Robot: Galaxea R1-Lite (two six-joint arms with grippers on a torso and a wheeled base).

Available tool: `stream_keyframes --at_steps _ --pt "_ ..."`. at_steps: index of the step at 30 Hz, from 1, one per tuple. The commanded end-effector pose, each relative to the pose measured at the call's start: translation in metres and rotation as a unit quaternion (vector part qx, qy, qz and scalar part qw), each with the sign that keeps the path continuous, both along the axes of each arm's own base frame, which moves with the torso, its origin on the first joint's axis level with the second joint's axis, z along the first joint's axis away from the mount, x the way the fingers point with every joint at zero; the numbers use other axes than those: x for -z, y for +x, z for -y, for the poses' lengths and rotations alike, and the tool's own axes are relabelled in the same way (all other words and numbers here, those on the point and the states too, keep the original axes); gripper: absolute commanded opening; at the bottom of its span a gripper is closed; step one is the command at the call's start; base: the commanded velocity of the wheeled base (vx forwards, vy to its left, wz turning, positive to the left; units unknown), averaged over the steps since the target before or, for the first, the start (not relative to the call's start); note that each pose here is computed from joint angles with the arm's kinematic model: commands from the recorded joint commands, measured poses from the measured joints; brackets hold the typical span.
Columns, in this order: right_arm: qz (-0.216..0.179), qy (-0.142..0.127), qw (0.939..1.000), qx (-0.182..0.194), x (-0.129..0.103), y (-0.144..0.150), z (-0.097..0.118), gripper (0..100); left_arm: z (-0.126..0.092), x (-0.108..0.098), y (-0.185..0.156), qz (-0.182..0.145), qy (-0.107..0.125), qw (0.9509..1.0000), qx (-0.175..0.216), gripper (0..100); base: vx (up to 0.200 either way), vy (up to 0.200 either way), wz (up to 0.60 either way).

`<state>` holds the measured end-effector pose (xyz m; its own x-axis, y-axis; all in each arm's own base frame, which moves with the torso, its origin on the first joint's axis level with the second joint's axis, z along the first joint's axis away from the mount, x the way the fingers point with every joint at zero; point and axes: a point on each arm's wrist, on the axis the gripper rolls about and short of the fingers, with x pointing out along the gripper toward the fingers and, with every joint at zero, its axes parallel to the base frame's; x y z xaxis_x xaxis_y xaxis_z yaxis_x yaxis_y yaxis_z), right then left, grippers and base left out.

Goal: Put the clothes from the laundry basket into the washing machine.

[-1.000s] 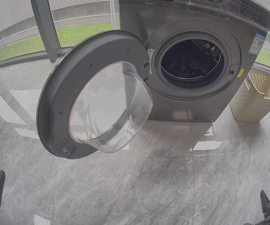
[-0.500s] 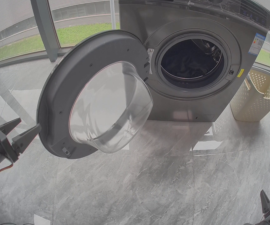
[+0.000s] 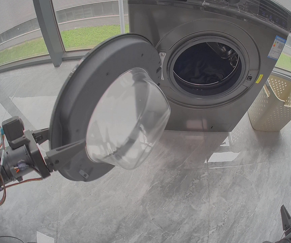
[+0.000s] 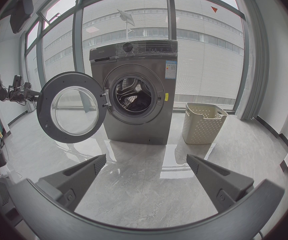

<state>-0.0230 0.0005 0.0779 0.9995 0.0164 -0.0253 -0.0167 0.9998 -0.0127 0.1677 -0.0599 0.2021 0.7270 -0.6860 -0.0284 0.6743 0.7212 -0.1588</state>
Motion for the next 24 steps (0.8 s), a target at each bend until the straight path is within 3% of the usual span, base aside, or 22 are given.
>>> stream_keyframes --at_steps 1,9,17,19,24 --pt "0.0 0.0 1.0 0.0 0.002 0.0 0.0 100 0.013 -0.011 -0.047 0.028 -0.027 0.9959 0.081 100 0.0 0.0 0.0" --pt "0.0 0.0 1.0 0.0 0.002 0.0 0.0 100 0.001 -0.017 -0.062 0.039 -0.03 0.9976 0.049 100 0.0 0.0 0.0" --pt "0.0 0.0 1.0 0.0 0.002 0.0 0.0 100 -0.013 -0.012 -0.044 0.023 -0.018 0.9991 -0.03 100 0.0 0.0 0.0" --pt "0.0 0.0 1.0 0.0 0.002 0.0 0.0 100 -0.015 -0.001 -0.027 0.0 0.009 0.9983 -0.057 100 0.0 0.0 0.0" --pt "0.0 0.0 1.0 0.0 0.002 0.0 0.0 100 -0.006 0.02 -0.001 -0.03 0.063 0.9957 -0.062 100 0.0 0.0 0.0"
